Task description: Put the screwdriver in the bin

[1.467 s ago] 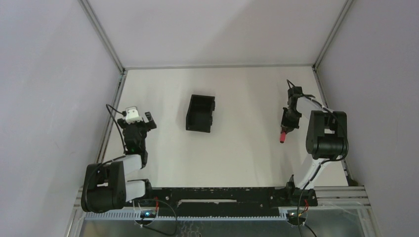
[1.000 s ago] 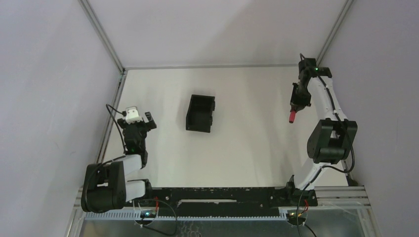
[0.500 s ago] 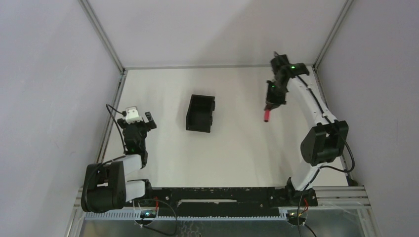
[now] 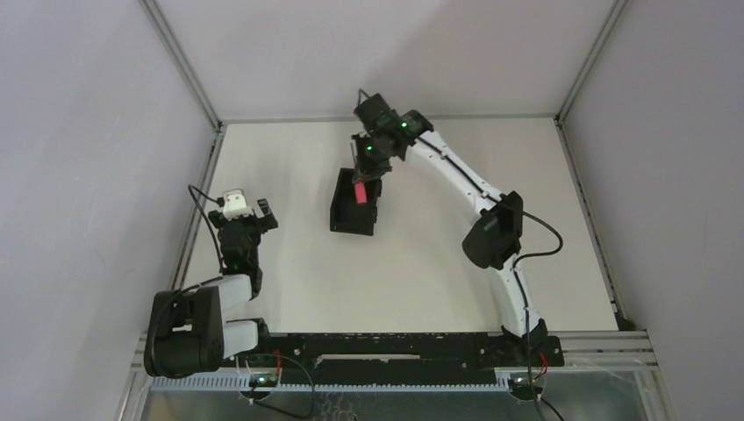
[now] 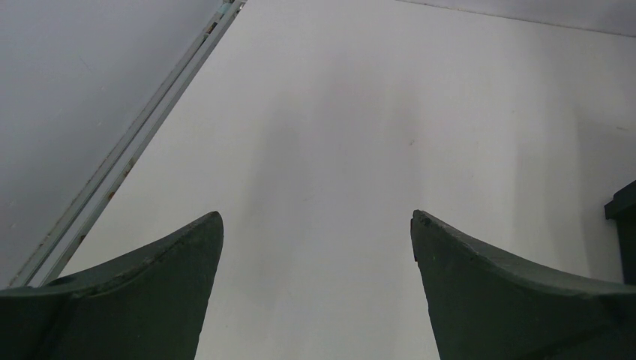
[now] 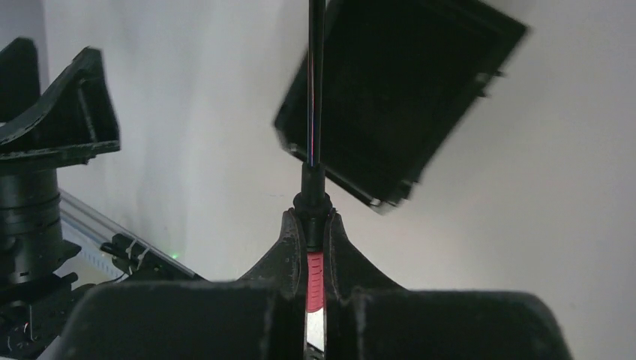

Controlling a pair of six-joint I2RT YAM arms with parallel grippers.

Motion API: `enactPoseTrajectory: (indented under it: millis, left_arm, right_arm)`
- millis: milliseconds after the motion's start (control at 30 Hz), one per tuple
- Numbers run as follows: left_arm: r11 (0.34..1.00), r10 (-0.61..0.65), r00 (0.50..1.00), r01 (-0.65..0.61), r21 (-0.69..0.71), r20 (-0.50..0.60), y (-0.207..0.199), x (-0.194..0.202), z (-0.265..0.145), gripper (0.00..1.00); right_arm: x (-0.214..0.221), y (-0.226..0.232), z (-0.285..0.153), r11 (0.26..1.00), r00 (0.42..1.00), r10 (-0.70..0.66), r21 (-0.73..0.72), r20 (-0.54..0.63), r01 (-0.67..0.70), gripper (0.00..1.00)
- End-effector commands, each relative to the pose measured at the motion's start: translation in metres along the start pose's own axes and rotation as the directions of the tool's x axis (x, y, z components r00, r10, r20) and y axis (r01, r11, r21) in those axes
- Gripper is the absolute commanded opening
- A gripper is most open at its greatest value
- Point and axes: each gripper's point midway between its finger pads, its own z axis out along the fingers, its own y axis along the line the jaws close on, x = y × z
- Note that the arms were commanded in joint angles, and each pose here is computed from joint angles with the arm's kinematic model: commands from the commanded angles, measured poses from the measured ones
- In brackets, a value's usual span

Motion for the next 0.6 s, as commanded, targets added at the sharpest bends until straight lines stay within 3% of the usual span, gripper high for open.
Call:
enactPoseTrajectory:
  millis: [0, 133, 400, 567]
  left_arm:
    - [1.000, 0.002, 0.997, -0.001, -0.002, 0.072, -0.003, -0.027, 0.009, 1.00]
    - [1.000, 0.002, 0.997, -0.002, -0.005, 0.072, -0.002, -0.027, 0.009, 1.00]
    - [1.000, 0.002, 0.997, -0.001, -0.005, 0.072, -0.002, -0.027, 0.009, 1.00]
    - [1.000, 0.002, 0.997, -0.001, -0.003, 0.072, -0.002, -0.027, 0.009, 1.00]
  right_arm:
    - [-0.020, 0.031, 0.011, 0.998, 0.993, -0.034, -0.048, 0.116, 0.039, 0.00]
    - [-0.019, 0.023, 0.047, 0.992, 0.981, -0.124, 0.026, 0.149, 0.121, 0.00]
    - [0.005, -0.004, 0.115, 0.966, 0.973, -0.222, 0.154, 0.066, 0.209, 0.01]
    - [0.007, -0.009, 0.122, 0.958, 0.970, -0.233, 0.188, 0.065, 0.217, 0.20]
